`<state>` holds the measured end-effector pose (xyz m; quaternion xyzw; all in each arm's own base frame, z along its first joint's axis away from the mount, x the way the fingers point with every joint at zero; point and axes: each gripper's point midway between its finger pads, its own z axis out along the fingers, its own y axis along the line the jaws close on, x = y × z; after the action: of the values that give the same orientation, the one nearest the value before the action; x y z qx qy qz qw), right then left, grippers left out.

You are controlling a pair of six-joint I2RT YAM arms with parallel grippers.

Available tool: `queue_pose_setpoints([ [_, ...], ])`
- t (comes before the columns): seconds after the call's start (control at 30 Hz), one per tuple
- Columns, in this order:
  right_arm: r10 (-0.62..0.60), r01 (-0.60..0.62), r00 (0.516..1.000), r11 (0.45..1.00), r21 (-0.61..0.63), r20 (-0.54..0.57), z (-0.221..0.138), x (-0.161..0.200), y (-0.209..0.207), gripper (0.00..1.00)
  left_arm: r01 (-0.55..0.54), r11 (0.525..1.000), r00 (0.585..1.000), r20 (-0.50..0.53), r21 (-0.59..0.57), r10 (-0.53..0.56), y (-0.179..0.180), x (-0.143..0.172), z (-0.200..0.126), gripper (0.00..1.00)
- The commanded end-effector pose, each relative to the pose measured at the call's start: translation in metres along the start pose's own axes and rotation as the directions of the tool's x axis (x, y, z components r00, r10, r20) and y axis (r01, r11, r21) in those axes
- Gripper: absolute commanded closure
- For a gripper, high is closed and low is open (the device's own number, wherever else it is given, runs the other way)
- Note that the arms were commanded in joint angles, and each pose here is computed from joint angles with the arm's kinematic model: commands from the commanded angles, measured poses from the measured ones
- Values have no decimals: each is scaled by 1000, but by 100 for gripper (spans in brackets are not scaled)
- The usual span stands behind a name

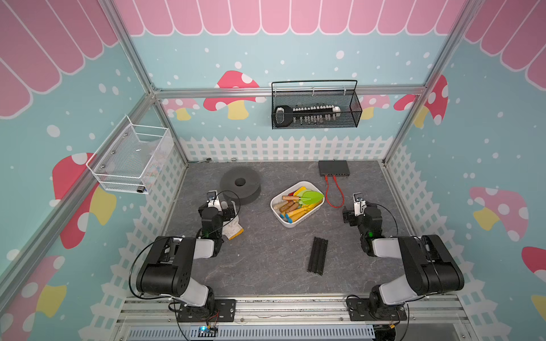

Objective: Take the shovel out of the storage box
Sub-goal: Move the storage box to the center of the board.

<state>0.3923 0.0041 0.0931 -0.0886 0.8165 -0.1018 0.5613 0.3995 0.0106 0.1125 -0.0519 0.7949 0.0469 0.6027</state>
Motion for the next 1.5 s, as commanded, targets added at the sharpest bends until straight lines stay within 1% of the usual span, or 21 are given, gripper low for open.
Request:
queue_pose_setpoints([
  [0.0,-5,5,1000,1000,-12,7,2,-4,3,0,7,1000,1000,5,-17,-7,3,-4,3,1],
  [0.5,-3,3,1000,1000,-13,8,2,-4,3,0,9,1000,1000,5,-14,-9,4,-4,3,1],
  [0.53,-4,4,1000,1000,-9,13,1,-5,2,1,10,1000,1000,9,-22,-10,5,-5,3,2],
  [0.57,-1,1,1000,1000,2,32,-2,-8,0,1,18,998,1000,17,-54,-18,9,-8,1,3],
  [0.63,3,-5,998,999,34,63,-13,-16,-6,2,9,997,1000,26,-75,-7,10,-17,-6,3],
  [0.73,-2,-1,999,998,59,45,-27,-37,-13,4,-48,992,999,17,-117,50,4,-41,-18,3],
  [0.8,63,-63,998,997,43,17,-37,-57,-18,4,-54,992,996,66,-118,62,-4,-65,-29,3],
  [0.87,97,-96,995,995,-39,21,-48,-81,-10,7,-41,996,993,108,-79,49,-14,-87,-43,4],
  [0.93,115,-110,993,987,-120,36,-56,-99,1,10,-2,999,993,118,-40,7,-22,-103,-52,4],
  [1.03,148,-141,989,962,-234,11,-65,-110,20,16,59,997,994,85,39,-62,-36,-115,-58,5],
  [1.1,175,-176,984,935,-307,-33,-68,-111,35,19,85,988,995,50,125,-92,-54,-117,-60,7],
  [1.17,190,-212,977,908,-362,-94,-70,-110,50,20,92,973,995,21,213,-99,-75,-117,-63,9],
  [1.3,171,-246,965,856,-454,-201,-76,-108,76,22,39,924,999,11,381,-47,-118,-114,-69,12],
  [1.37,146,-253,958,833,-493,-245,-81,-104,87,23,-11,893,1000,1,450,12,-139,-108,-69,12],
  [1.47,115,-247,956,813,-527,-270,-87,-100,96,24,-73,850,994,-29,522,103,-164,-94,-63,13],
])
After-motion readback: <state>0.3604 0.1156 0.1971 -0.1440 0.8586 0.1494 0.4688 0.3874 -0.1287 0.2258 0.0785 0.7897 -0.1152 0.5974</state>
